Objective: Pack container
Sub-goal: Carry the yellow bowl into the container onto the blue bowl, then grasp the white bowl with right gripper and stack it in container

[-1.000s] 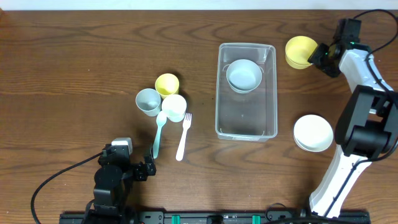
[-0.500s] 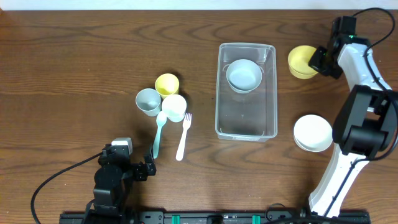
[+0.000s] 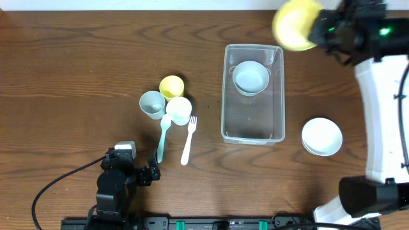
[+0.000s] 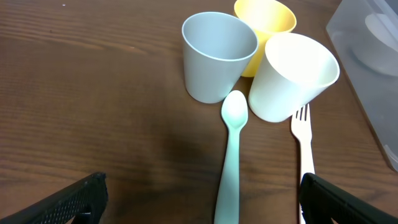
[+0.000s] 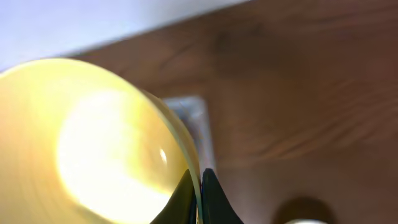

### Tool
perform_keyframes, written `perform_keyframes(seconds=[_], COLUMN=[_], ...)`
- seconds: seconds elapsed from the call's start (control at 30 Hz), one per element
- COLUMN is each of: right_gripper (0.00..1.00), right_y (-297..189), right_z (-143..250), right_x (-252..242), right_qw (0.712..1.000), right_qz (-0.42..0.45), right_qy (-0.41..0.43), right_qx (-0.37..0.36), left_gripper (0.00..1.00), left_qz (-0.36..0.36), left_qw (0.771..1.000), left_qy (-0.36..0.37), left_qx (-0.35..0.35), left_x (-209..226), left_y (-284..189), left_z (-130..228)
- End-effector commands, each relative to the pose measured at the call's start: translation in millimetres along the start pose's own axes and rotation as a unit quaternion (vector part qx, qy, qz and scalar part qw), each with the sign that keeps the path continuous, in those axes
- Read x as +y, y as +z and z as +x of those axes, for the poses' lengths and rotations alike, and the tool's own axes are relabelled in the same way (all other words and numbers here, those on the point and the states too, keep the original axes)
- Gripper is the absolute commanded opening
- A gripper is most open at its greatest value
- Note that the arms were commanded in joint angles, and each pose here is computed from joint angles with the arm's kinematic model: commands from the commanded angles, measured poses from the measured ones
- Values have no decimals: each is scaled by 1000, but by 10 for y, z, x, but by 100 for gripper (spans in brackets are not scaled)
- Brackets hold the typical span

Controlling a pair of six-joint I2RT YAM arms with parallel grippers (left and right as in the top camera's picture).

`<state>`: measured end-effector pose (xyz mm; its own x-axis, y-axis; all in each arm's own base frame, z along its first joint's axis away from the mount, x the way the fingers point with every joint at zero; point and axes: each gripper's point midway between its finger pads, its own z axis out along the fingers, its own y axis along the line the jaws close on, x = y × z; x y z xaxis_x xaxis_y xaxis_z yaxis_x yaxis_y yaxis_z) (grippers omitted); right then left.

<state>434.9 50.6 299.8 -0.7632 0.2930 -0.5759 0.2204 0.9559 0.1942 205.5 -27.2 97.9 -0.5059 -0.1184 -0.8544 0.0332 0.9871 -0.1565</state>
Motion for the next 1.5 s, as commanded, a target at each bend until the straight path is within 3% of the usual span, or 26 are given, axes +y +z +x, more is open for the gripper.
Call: perform_keyframes(seconds=[0.0,0.27,0.57,0.6,0.63,0.7,0.83,1.0,1.17,1.27,1.47], right_gripper=[1,1,1,4,14,40,58,59,70,73,74], right_y=[628,1544,2049,2035,2009,1900,1413,580,43,-38,276], right_z=[505,1116,1195,1169,1139,1052,751,573,750,949,1486], right_x=[56,238,353,369,394,470,552,219,-708,-1203,-1746], right_qw=[995,987,987,988,989,989,992,997,986,967,939], right_qz=[42,42,19,15,10,-10,-38,-18,135,214,251], right_qy=[-15,-20,-14,-22,-31,-58,-85,-38,24,63,115], right_qx=[91,155,156,152,147,136,89,65,92,126,205], left_gripper=[98,98,98,98,98,98,98,98,98,98,98], left_qz=[4,4,4,4,4,4,4,4,4,4,4], left_qw=[1000,1000,1000,1000,1000,1000,1000,1000,1000,1000,1000], left_qy=[-2,-2,-2,-2,-2,-2,-2,-2,-2,-2,-2], left_qx=[-4,-4,-4,-4,-4,-4,-4,-4,-4,-4,-4], left_x=[-13,-13,-13,-13,-13,-13,-13,-13,-13,-13,-13], left_y=[-9,-9,-9,-9,-9,-9,-9,-9,-9,-9,-9], left_z=[-19,-19,-19,-19,-19,-19,-19,-19,-19,-19,-19])
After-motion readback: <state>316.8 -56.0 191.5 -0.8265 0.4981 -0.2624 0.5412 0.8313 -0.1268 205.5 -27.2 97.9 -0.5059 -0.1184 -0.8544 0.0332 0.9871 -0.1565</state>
